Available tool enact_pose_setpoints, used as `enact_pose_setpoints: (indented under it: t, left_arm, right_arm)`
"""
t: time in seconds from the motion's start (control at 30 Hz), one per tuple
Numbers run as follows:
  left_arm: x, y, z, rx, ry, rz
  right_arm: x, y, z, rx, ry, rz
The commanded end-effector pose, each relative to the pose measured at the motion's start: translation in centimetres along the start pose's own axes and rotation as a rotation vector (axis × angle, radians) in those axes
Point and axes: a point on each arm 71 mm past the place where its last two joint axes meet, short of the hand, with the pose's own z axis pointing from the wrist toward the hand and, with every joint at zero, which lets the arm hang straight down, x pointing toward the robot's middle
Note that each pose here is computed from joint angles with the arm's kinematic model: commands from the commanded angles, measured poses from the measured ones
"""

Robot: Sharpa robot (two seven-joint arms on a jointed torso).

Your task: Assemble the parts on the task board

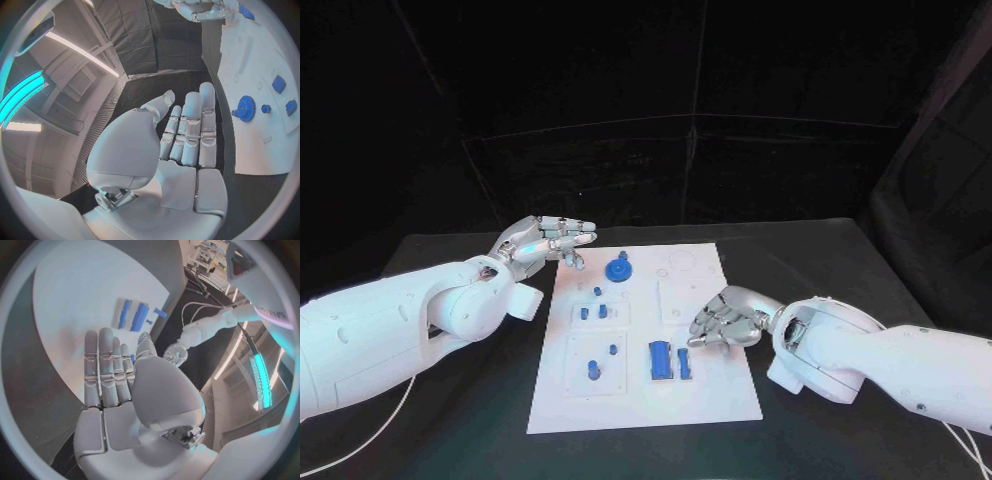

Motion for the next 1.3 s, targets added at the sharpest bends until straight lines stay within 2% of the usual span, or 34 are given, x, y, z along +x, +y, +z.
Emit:
enact_pose_setpoints:
  t: [0.03,0.17,0.33,0.53,0.7,0.73,0.9,1.13,1.3]
  left_arm:
    - [-0.13,-0.32,0.1,0.038,-0.018,-0.048]
    - [-0.71,-0.22,0.26,0.053,-0.059,-0.067]
    - [-1.38,0.1,0.91,0.075,-0.116,-0.084]
    - [-2.03,0.83,2.18,0.098,-0.201,-0.089]
    - [-2.08,1.05,2.87,0.108,-0.24,-0.081]
    - [-1.5,1.36,2.81,0.06,-0.168,-0.068]
    - [-1.16,1.49,2.65,0.06,-0.181,-0.064]
    - [0.48,1.93,1.78,0.061,-0.246,-0.042]
    - [2.45,2.14,0.53,0.065,-0.324,-0.013]
  right_arm:
    - [-2.4,0.7,0.9,-0.206,-0.077,0.378]
    - [-4.8,0.1,2.6,-0.259,-0.151,0.498]
    - [-7.1,-0.7,4.7,-0.297,-0.23,0.556]
    - [-8.5,-1.4,7.3,-0.318,-0.303,0.59]
    - [-8.9,-1.5,8.4,-0.325,-0.341,0.607]
    - [-8.5,-1.7,8.3,-0.262,-0.311,0.54]
    - [-8.2,-1.4,8.1,-0.264,-0.33,0.555]
    - [-7.1,-0.1,7.2,-0.263,-0.414,0.627]
    - [-5.8,1.3,5.8,-0.237,-0.504,0.702]
